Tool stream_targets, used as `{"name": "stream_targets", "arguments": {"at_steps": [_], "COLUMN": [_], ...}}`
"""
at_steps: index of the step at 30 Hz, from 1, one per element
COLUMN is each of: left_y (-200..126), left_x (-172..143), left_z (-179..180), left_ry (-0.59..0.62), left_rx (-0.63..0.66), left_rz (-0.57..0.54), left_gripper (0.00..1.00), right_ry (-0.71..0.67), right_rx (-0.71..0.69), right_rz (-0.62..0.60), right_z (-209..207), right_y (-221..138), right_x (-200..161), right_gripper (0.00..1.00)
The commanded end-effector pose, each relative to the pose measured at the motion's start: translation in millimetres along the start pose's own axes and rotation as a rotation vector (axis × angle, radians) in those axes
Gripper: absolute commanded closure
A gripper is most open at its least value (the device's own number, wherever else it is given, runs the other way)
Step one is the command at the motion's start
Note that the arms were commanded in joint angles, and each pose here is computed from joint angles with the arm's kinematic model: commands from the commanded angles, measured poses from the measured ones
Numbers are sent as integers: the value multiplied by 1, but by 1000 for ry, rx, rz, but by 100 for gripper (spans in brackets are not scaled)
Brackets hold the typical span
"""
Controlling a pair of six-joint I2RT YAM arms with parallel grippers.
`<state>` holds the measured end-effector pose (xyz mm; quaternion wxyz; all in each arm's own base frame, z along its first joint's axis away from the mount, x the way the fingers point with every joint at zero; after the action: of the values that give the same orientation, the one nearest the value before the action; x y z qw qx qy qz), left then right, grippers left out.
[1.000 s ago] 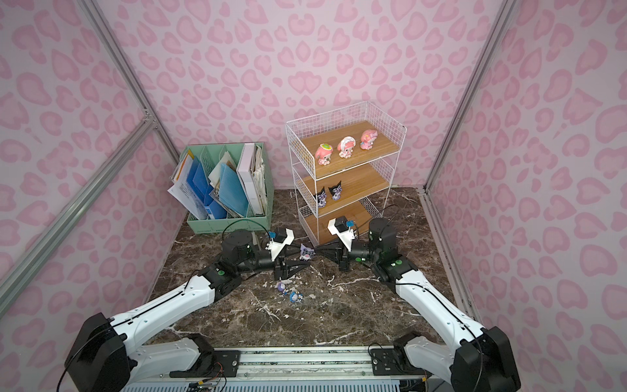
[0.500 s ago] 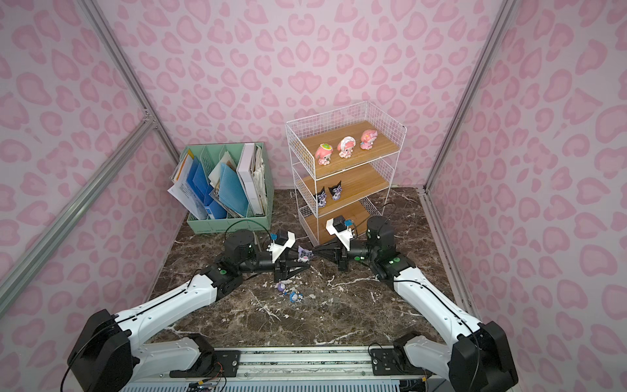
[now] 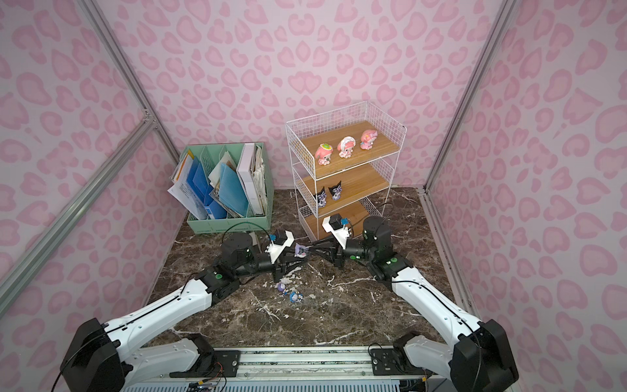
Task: Organize plastic toys on shelves
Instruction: Pick up the plastic toy at the center of the board.
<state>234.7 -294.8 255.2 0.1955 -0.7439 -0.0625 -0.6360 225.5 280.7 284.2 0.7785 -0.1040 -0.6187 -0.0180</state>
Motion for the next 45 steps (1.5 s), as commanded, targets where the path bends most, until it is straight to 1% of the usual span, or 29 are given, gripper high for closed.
{"name": "stream_targets", "arguments": {"at_steps": [1,3,4,9,11,16,19,21,24,32,40,45], "left_y": [-2,-1,-1,-5,-5,-2,0,0,1,4,4,4], "left_x": [5,6,6,9,12,15,14,15,15,12,13,14], "left_z": [26,31,32,42,40,34,33,32,31,29,29,30], "left_ry": [-4,-2,1,7,11,29,29,29,31,37,38,33], "left_rx": [190,243,264,342,339,321,317,310,303,298,302,309], "left_rz": [-32,-43,-47,-74,-87,-90,-87,-91,-89,-76,-76,-76], "left_gripper": [90,91,90,90,90,90,90,90,90,90,90,89], "right_ry": [56,74,77,143,174,228,241,250,253,256,266,271], "right_rx": [-170,-231,-248,-316,-333,-372,-449,-474,-481,-467,-450,-445], "right_rz": [-81,-128,-144,-202,-227,-238,-266,-296,-312,-302,-277,-256], "right_z": [-12,-9,-5,-2,-1,1,-5,-8,-10,-11,-10,-9], "right_y": [0,2,3,1,0,13,15,14,16,30,39,43], "right_x": [11,14,15,17,19,22,20,22,25,31,28,23], "right_gripper": [63,55,53,48,44,42,41,40,40,47,58,58]}}
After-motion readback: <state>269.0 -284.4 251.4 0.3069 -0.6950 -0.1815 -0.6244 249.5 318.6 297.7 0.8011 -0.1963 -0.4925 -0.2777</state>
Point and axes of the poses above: each gripper's point midway between its finger pads, its own y axis out along the fingers, its own z axis along the line the jaws close on, x = y × z, the point moved 1 cm from there along -y, back along the fingers
